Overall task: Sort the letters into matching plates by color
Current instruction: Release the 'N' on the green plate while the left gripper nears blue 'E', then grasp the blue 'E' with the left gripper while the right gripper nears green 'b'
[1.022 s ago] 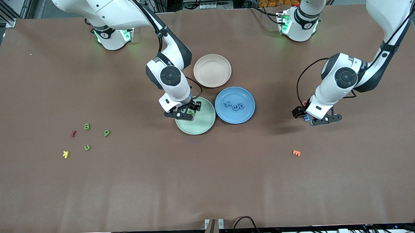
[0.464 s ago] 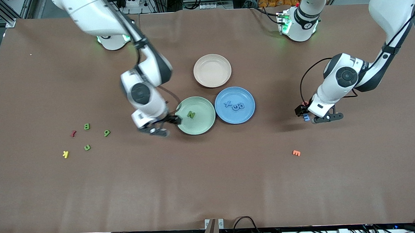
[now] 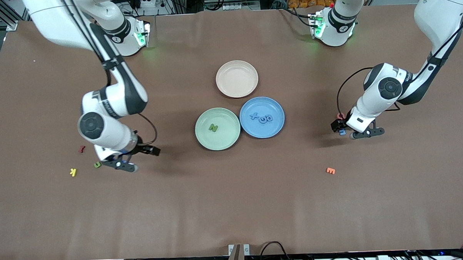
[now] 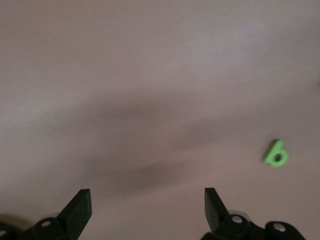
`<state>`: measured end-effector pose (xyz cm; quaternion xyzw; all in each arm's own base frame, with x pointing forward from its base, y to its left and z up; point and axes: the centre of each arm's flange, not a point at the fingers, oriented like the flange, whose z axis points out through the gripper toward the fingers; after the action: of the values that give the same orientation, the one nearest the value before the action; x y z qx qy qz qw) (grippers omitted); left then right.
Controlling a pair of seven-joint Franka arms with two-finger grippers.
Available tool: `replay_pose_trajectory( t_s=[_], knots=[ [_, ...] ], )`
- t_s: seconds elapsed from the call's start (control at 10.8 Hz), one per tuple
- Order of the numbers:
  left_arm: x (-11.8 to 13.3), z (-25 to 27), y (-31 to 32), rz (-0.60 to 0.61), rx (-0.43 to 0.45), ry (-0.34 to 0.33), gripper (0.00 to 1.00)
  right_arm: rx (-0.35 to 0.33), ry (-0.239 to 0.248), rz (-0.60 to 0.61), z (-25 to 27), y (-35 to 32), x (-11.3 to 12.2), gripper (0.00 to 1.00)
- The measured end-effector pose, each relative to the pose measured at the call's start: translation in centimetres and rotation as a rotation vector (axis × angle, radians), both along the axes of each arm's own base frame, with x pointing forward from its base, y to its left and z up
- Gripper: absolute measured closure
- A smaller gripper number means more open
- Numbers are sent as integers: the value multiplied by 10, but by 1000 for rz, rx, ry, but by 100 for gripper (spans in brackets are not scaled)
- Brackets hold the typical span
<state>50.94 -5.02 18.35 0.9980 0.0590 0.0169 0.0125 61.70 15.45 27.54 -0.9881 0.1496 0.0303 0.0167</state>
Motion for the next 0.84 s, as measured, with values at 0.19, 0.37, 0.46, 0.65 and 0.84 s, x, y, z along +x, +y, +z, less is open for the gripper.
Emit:
replay_pose_trajectory(
  t_s=[0.19, 0.37, 0.46, 0.65, 0.84],
  knots=[
    [0, -4, -1, -1, -8, 5, 0, 2, 5, 5, -11, -58, 4, 0],
    [0, -5, -1, -1, -10, 6, 0, 7, -16, 4, -21, -115, 5, 0],
    [0, -5, -2, -4, -10, 6, 0, 8, -17, 9, -25, -135, 3, 0],
    [-2, -8, -6, -13, 2, 4, 0, 5, -15, 19, -33, -158, -3, 0],
    [-5, -18, -6, -29, 30, 2, 0, -4, -31, 19, -44, -166, -10, 0]
  ],
)
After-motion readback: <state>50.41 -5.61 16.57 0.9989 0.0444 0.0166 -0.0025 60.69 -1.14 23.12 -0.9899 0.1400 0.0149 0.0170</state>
